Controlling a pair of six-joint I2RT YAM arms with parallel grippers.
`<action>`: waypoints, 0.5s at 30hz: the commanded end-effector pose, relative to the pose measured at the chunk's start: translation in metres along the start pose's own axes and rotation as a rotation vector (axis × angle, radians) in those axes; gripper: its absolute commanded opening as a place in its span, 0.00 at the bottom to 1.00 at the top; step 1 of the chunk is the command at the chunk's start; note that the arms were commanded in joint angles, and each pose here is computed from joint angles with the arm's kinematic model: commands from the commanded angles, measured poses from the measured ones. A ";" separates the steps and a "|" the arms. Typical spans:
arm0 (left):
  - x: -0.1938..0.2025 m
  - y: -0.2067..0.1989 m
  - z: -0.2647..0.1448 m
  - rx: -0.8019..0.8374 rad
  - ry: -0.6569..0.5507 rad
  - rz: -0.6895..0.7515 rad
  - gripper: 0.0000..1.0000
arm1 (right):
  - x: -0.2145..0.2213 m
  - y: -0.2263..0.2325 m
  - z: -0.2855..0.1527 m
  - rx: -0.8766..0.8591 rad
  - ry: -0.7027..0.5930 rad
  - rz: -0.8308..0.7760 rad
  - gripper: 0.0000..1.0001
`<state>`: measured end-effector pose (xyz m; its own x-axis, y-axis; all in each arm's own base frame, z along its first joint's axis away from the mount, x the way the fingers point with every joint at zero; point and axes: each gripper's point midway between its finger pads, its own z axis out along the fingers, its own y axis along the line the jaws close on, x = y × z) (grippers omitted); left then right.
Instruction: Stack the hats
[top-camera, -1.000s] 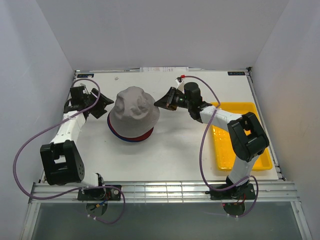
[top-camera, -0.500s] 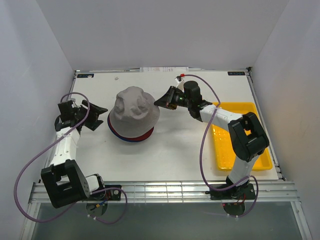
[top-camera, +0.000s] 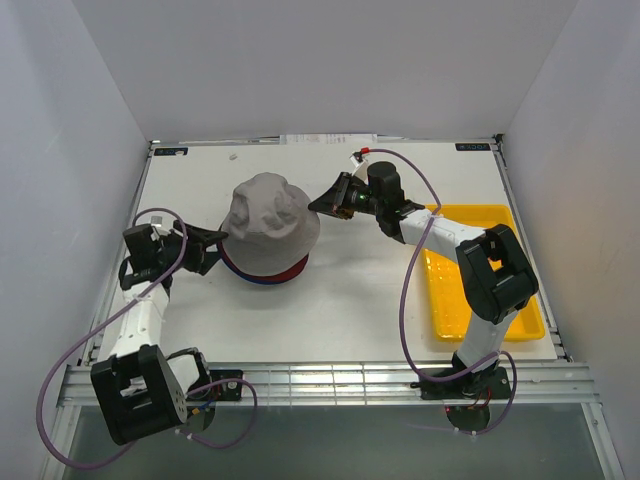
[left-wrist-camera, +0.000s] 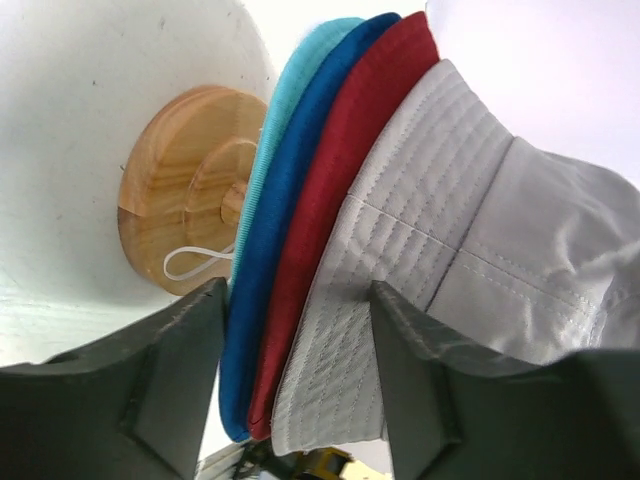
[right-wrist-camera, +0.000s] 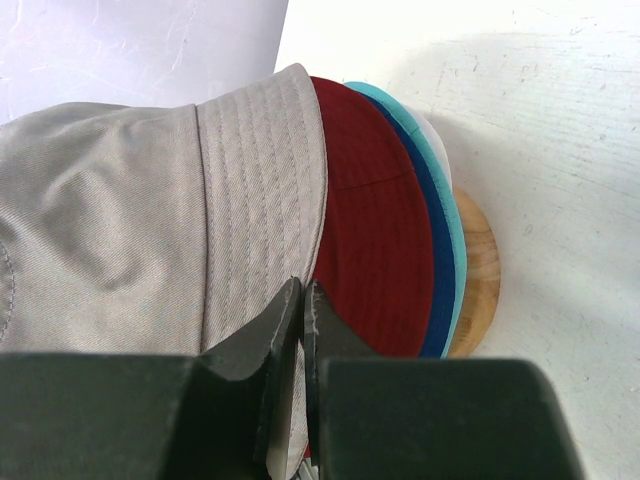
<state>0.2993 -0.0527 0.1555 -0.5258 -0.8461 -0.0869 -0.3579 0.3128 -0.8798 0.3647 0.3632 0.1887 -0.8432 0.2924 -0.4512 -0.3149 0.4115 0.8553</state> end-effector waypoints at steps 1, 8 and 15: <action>0.006 -0.008 -0.002 0.059 0.019 -0.008 0.64 | -0.017 0.027 -0.003 -0.045 -0.046 -0.064 0.08; 0.007 0.006 0.004 0.038 0.021 -0.032 0.41 | -0.017 0.026 -0.004 -0.042 -0.049 -0.063 0.08; 0.004 0.016 0.010 0.019 0.018 -0.031 0.17 | -0.015 0.022 -0.004 -0.033 -0.048 -0.063 0.08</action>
<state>0.2999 -0.0551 0.1418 -0.5181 -0.8543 -0.0420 -0.3686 0.2674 -0.8903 0.3653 0.3630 0.1885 -0.8420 0.2948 -0.4519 -0.3141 0.4133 0.8547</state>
